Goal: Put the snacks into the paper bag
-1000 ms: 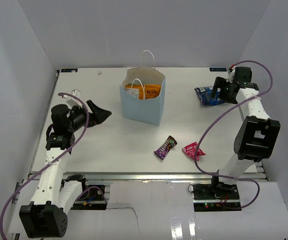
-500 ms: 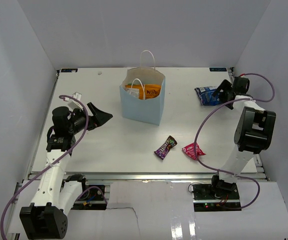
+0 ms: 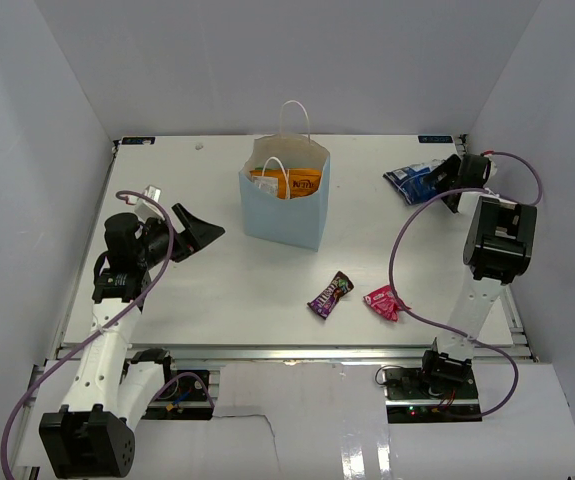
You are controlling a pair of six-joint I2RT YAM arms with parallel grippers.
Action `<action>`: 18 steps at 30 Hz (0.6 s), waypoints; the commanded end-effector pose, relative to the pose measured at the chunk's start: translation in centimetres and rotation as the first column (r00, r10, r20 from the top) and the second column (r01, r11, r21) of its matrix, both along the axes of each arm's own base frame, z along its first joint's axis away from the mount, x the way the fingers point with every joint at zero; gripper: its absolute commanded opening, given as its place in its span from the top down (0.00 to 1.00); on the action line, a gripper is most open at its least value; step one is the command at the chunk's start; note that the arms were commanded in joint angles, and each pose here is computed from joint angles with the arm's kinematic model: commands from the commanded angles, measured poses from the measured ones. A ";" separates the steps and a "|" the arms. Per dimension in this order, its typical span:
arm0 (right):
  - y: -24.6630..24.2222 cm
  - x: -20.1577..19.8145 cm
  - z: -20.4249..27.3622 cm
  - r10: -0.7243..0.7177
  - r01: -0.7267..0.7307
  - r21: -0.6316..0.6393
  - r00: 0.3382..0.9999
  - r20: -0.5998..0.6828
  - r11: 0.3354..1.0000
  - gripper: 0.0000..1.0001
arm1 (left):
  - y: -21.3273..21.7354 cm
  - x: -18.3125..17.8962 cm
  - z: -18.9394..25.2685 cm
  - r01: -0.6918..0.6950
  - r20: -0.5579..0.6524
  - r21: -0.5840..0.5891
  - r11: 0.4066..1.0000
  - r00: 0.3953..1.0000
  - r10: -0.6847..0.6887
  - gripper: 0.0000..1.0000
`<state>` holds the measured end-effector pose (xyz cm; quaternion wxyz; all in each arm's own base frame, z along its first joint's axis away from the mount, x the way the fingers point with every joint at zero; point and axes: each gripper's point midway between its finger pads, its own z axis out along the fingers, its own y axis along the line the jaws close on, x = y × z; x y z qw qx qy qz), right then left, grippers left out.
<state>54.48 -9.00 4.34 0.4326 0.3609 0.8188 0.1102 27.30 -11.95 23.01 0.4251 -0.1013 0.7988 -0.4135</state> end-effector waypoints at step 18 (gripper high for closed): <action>7.5 0.6 -1.0 0.385 -0.435 0.203 0.891 0.241 0.877 0.84 | 0.0 -0.9 0.7 -0.003 0.017 -0.003 1.000 1.000 0.003 0.02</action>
